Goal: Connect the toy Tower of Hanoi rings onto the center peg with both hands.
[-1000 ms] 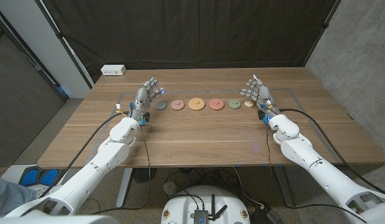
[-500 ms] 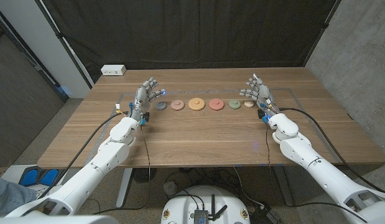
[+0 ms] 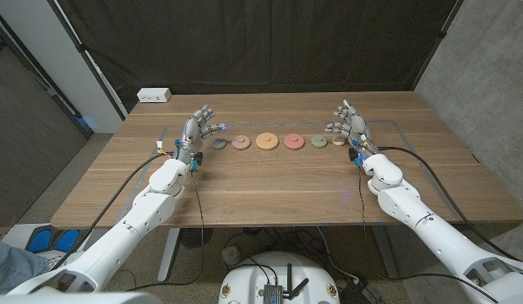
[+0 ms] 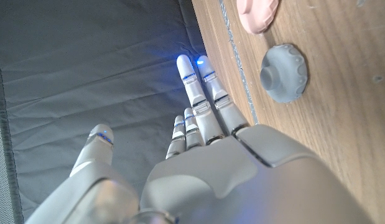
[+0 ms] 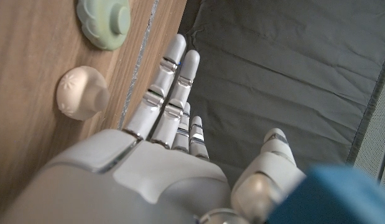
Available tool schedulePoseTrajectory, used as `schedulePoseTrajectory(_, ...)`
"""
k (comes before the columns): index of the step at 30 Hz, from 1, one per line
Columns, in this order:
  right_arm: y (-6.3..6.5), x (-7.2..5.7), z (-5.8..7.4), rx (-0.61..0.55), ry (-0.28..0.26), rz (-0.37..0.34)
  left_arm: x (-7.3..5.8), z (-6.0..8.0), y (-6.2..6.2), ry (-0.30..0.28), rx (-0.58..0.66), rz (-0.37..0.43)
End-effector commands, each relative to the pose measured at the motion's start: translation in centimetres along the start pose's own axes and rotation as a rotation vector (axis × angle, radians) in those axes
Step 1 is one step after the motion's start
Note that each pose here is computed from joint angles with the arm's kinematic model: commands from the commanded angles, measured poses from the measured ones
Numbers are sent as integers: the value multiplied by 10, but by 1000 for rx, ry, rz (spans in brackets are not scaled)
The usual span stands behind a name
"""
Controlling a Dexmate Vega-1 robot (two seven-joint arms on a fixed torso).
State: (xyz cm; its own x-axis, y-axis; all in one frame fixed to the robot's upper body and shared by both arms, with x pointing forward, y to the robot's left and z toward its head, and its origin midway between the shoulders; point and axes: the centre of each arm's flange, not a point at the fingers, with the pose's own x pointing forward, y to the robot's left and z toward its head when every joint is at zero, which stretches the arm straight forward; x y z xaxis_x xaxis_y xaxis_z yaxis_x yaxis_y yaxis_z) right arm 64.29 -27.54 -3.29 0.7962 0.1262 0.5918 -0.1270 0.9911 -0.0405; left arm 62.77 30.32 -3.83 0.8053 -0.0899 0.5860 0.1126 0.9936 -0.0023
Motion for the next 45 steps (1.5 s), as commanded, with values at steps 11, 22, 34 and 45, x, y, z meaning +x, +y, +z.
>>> schedulePoseTrajectory(11, 4, 0, -5, -9, 10, -22, -7, -1, 4, -9, 6, 46)
schedulePoseTrajectory(22, 12, 6, -4, -13, 11, -1, -9, -6, 6, -14, -6, 64)
schedulePoseTrajectory(34, 12, 4, -4, -32, 15, -42, -12, -7, 6, -5, 28, 105)
schedulePoseTrajectory(45, 9, -2, -7, -42, 11, -78, -18, -9, 5, 2, 33, 119)
